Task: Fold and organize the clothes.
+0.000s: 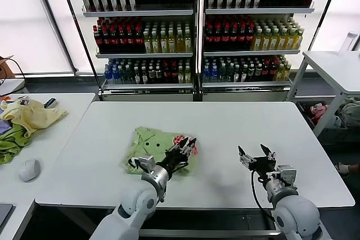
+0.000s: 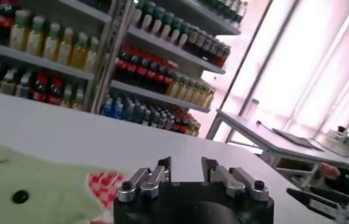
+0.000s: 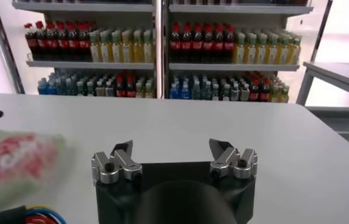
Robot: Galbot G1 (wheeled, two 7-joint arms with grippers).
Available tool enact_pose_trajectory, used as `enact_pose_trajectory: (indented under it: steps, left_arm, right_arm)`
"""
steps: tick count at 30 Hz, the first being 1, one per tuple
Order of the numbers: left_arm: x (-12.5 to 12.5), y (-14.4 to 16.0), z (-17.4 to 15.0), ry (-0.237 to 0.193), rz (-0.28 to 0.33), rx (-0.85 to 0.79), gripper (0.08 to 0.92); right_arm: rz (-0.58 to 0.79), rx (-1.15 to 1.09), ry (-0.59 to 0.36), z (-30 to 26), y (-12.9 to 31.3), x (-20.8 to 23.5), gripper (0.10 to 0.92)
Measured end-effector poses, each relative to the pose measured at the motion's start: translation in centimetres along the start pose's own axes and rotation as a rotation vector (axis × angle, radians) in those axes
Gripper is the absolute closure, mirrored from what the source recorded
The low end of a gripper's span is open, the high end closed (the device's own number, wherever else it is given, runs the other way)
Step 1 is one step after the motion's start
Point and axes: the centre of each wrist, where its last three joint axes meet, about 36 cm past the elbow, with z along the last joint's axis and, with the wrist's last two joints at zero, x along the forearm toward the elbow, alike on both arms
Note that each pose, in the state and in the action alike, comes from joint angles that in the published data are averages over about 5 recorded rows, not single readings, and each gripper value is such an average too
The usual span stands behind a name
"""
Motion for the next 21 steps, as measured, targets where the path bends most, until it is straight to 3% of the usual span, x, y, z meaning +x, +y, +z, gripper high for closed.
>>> enact_pose_trajectory:
  steps: [4,8,14,21]
  left_arm:
    - [1.1,-0.8,-0.2,-0.029,0.026,-0.032,0.47]
    - [2.9,-0.2,-0.5,-0.066,-0.001,-0.053,0.357]
    - [5.6,3.1,-1.1,-0.116,-0.14,-0.09,0.203]
    - [9.0,6.2,-1.6,-0.165,-0.281,-0.126,0.177]
  right_arm:
    - [-0.023,-0.026,-0.01,0.0,0.9,-0.4,0.2]
    - [-0.05,-0.062,-0.015,0.2,2.5,-1.3,0.2]
    - [-0.087,-0.126,-0.01,0.9,6.0,-4.3,0.2]
    - [-0.106,-0.173,0.027,1.6,11.2,-8.5,0.2]
